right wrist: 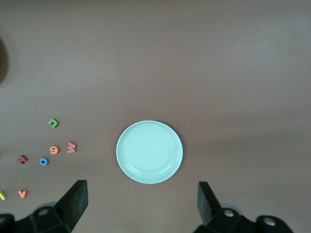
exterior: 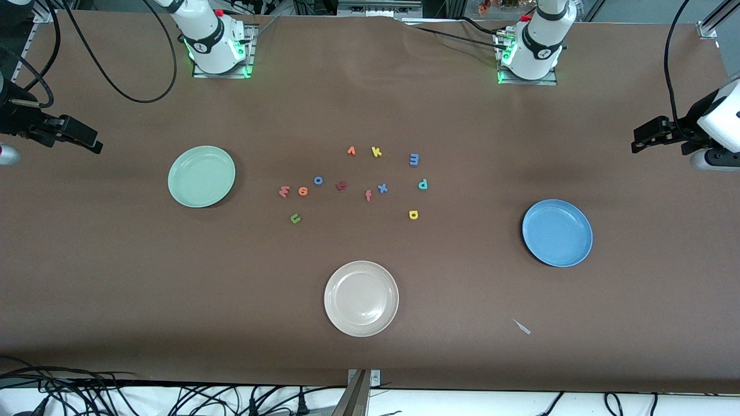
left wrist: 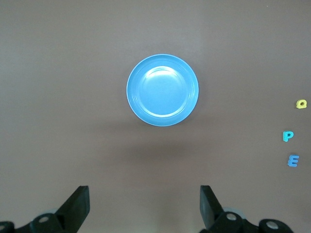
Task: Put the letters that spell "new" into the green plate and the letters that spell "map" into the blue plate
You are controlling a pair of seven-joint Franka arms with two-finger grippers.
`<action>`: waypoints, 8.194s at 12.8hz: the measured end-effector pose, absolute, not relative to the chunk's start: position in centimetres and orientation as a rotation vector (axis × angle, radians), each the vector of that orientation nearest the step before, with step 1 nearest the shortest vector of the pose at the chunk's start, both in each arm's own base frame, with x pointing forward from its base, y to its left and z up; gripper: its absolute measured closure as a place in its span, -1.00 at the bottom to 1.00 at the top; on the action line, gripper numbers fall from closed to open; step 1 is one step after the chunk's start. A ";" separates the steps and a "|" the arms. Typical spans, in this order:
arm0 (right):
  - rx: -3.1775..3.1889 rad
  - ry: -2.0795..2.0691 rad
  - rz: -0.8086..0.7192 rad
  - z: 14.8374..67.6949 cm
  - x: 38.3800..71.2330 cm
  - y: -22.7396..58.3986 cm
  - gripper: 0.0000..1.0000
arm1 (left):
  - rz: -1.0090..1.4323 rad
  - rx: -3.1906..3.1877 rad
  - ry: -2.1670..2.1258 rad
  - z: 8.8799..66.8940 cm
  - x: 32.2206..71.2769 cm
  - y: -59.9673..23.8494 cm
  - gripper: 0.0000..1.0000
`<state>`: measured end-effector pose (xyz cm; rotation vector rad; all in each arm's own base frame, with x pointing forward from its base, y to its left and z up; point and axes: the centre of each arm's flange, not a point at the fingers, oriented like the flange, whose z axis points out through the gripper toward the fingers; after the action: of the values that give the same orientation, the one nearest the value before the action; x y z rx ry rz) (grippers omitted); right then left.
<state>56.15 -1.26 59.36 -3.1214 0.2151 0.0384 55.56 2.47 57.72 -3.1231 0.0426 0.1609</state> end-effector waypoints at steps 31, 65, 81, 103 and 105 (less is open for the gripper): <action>-3.121 0.214 0.039 59.3 56.2 -1.3 -1.00 | 0.162 -3.123 0.043 57.6 55.6 2.5 -1.00; -2.988 1.051 0.029 23.7 61.3 25.7 -0.90 | 0.293 -3.212 0.208 47.6 53.7 -20.1 -1.00; -2.775 1.385 -0.064 17.8 56.5 30.7 -0.52 | 0.163 -3.146 0.119 19.7 40.3 -38.6 -0.99; -3.156 0.656 0.055 20.0 45.1 6.9 -0.02 | 0.430 -2.971 0.288 23.5 51.2 -29.1 0.45; -3.142 0.651 0.021 21.5 46.2 7.3 -0.48 | 0.494 -2.956 0.377 25.2 54.4 -23.9 0.45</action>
<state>46.20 7.32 21.47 -3.1415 0.6515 0.0211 54.40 -23.90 25.17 -2.9563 0.3770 0.4938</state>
